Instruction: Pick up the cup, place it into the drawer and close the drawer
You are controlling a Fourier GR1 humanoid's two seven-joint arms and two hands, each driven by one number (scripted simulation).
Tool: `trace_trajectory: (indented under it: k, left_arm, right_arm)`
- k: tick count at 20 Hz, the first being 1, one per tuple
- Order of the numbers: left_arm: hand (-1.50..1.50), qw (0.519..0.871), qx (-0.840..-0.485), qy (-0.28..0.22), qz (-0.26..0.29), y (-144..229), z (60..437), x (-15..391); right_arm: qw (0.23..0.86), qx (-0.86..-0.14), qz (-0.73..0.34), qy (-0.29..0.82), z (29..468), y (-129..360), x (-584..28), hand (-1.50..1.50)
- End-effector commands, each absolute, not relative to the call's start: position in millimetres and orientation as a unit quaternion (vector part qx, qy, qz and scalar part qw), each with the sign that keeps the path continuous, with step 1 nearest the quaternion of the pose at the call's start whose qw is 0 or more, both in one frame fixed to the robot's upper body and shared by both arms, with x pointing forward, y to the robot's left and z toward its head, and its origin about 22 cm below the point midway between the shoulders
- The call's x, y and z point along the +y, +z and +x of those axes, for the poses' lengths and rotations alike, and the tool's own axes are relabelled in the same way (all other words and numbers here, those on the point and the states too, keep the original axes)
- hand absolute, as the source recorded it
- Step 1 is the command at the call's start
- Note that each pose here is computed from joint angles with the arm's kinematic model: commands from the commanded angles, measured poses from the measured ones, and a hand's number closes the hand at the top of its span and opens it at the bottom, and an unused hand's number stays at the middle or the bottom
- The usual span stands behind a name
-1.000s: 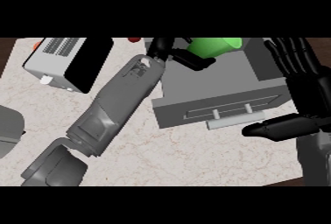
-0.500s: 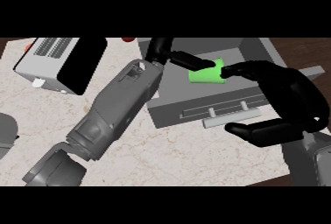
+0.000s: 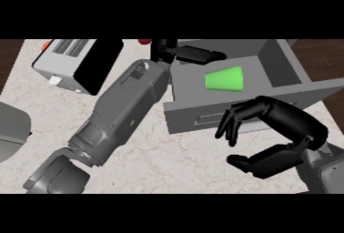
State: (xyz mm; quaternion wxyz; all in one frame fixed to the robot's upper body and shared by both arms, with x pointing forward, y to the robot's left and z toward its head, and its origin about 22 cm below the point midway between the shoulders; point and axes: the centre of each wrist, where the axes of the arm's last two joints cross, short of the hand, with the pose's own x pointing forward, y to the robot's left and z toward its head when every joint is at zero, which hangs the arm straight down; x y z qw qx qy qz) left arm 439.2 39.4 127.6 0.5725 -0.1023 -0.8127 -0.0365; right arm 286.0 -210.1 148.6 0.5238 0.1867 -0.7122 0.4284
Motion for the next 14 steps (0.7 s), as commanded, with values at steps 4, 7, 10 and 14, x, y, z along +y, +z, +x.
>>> trace_trajectory:
  k: [4,7,10,14]
  left_arm:
    - [-1.50,0.574,-0.813,-0.004,-0.099,126.7,441.3,41.7]
    - [-1.50,0.566,-0.815,0.008,-0.122,115.3,438.7,47.7]
    - [-1.50,0.562,-0.816,0.018,-0.138,106.6,434.7,51.5]
    - [-1.50,0.565,-0.814,0.024,-0.136,96.4,440.4,86.3]
  right_arm:
    - [0.524,-0.674,0.031,0.520,267.9,134.0,-213.5,-1.50]
    - [0.552,-0.661,-0.013,0.508,277.6,104.7,-207.6,-1.50]
    - [0.572,-0.623,-0.036,0.532,295.1,67.7,-195.6,-1.50]
    - [0.587,-0.585,-0.029,0.559,304.9,16.5,-206.7,-1.50]
